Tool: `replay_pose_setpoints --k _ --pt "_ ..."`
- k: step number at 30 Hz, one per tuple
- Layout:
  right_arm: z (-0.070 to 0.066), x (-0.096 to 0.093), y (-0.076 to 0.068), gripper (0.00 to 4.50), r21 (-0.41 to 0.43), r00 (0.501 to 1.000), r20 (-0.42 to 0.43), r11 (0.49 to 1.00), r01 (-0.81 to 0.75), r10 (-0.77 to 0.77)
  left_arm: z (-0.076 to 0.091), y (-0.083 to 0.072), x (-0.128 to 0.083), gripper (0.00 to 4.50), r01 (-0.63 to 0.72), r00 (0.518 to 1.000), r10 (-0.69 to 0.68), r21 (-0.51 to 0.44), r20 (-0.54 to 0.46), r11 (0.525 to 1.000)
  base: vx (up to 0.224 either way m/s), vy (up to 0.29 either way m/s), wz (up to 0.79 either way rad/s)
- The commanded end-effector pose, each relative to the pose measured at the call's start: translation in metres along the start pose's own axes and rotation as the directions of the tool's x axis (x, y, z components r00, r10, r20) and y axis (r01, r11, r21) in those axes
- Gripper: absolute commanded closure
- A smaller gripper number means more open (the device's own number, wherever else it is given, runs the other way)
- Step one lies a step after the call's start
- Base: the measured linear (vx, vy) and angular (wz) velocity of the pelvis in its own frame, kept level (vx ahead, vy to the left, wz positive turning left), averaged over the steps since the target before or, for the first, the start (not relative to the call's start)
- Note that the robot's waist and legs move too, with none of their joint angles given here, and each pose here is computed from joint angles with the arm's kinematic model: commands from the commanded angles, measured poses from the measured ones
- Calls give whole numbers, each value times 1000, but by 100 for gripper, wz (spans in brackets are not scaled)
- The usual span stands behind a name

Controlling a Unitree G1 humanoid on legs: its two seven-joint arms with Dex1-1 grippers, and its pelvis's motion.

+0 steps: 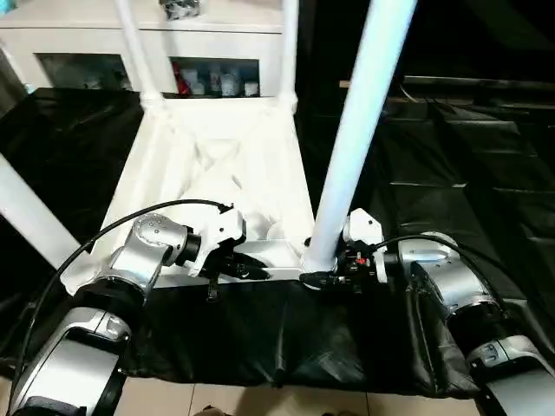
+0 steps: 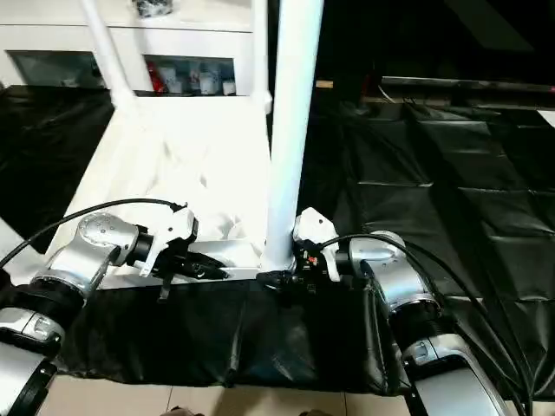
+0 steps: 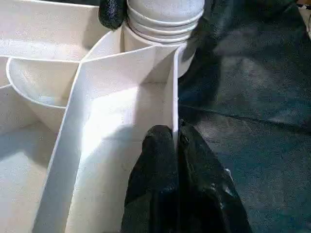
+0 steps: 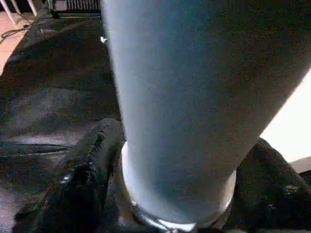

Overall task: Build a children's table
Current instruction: Rotate leg to tighten

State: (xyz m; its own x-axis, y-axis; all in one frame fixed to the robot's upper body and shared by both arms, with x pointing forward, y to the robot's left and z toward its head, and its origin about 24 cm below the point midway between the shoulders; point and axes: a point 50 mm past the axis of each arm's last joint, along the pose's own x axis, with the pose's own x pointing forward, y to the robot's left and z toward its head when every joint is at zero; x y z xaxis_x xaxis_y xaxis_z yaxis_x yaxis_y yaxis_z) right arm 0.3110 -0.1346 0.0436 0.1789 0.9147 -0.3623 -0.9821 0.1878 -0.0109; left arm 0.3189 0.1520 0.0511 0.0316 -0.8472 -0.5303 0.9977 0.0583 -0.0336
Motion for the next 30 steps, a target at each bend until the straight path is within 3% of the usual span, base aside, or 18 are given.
replay_pose_setpoints --k 1,5,11,14,15,19,21,24,28,29,30 --pt "2 4 0 137 -4 999 -7 999 -38 38 -3 -5 7 450 50 999 -50 -10 0 999 0 0 0" --pt "4 4 0 169 13 998 8 998 -64 64 -4 -5 6 450 56 998 -56 -15 -1 998 0 0 0" --pt "2 6 0 179 36 999 22 999 -41 40 -5 -3 6 450 28 1000 -28 -41 5 999 0 0 0" --pt "-2 10 -6 179 118 992 32 986 116 -120 -2 6 14 450 -112 994 113 -79 4 991 0 0 0" --pt "-9 16 -8 180 152 968 -5 957 249 -251 3 11 24 450 -207 978 210 -108 14 972 0 0 0" --pt "-15 31 -5 180 233 905 -23 878 418 -425 14 13 44 450 -277 957 286 -161 37 947 0 0 0" --pt "-16 47 -3 180 301 851 -38 806 510 -524 25 13 60 450 -316 940 334 -191 65 929 0 0 0" --pt "-10 69 0 180 345 804 -45 746 569 -592 37 8 78 450 -317 938 336 -187 85 930 0 0 0" --pt "6 81 3 180 296 822 34 792 535 -568 40 4 86 450 -298 946 313 -160 81 941 0 0 0" --pt "11 79 1 124 264 812 65 795 547 -580 39 3 86 450 -291 950 303 -141 71 946 0 0 0" --pt "13 75 -1 110 247 807 90 798 550 -584 36 4 84 450 -293 951 303 -135 60 947 0 0 0"
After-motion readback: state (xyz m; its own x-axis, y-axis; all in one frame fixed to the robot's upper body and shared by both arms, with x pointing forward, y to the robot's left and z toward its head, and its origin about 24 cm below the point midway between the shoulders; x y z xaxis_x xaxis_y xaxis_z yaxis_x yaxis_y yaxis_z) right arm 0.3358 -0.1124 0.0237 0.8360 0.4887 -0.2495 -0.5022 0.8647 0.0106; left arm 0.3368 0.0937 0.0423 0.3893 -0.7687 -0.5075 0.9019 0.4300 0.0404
